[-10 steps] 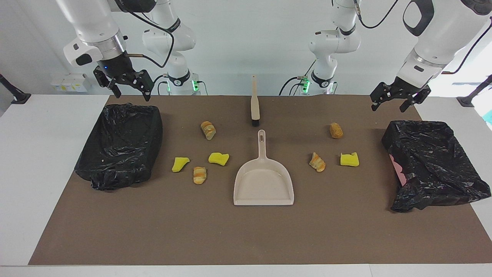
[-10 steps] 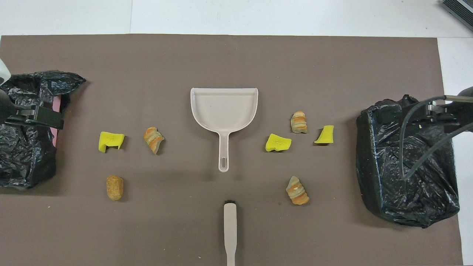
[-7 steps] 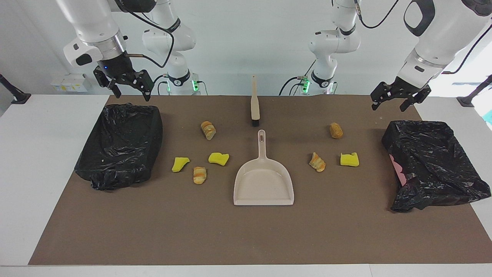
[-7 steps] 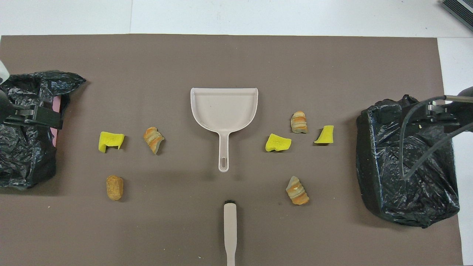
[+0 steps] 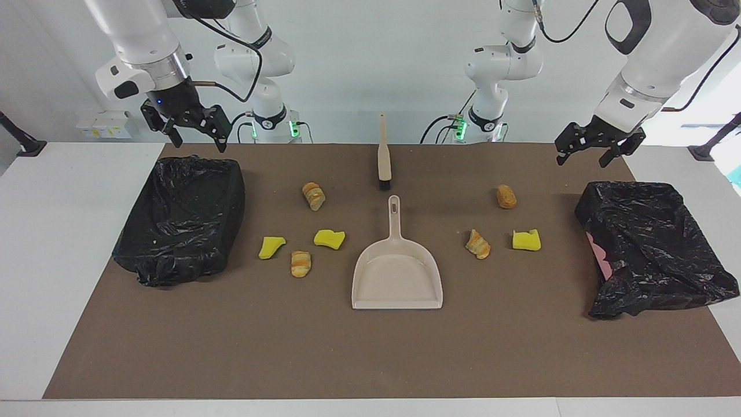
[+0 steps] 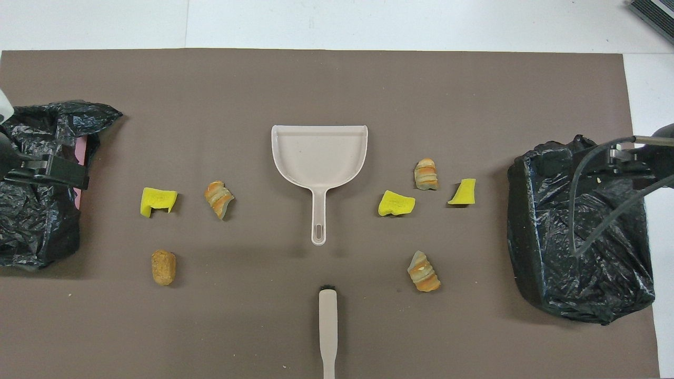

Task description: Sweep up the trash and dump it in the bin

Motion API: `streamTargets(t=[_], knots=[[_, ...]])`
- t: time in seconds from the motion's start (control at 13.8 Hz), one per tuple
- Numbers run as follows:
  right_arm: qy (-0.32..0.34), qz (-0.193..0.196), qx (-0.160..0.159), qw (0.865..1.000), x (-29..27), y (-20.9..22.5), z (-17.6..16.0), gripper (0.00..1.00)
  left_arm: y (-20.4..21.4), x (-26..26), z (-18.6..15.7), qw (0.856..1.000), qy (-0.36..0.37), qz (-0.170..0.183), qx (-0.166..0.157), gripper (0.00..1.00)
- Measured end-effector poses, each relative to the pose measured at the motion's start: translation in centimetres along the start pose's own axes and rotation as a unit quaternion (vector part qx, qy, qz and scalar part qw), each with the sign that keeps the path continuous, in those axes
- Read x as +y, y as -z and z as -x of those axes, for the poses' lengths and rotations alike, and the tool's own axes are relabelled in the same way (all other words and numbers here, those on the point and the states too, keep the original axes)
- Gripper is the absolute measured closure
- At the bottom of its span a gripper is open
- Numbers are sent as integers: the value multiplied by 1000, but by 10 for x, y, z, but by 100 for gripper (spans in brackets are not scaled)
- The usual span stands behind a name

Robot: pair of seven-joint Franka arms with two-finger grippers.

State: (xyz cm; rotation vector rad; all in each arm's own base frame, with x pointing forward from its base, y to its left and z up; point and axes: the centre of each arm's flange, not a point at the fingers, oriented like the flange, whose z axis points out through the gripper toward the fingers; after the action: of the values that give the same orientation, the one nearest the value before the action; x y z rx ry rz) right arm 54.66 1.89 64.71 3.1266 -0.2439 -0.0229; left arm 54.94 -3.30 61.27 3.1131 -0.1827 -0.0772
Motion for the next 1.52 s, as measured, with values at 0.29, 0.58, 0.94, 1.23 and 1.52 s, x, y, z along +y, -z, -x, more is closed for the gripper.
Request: streamTargets(t=[0.29,0.58,0.94,1.23,1.52], knots=[[0,0,0,1000,0,0,0,0,-7,2,8,1000,-1,1,-9,0],[1,0,1,1000,-1,0,0,0,-23,14,13,1000,-13,4,-17,0],[10,-3,15,1000,-11,2,-2,0,-71,83,30,997,-70,1,-16,0],[32,-8,36,999,-48,-16,-15,0,-116,139,68,996,-89,11,-17,0],[29,-15,44,998,-117,-52,-25,0,-156,213,108,997,-82,6,-11,0]])
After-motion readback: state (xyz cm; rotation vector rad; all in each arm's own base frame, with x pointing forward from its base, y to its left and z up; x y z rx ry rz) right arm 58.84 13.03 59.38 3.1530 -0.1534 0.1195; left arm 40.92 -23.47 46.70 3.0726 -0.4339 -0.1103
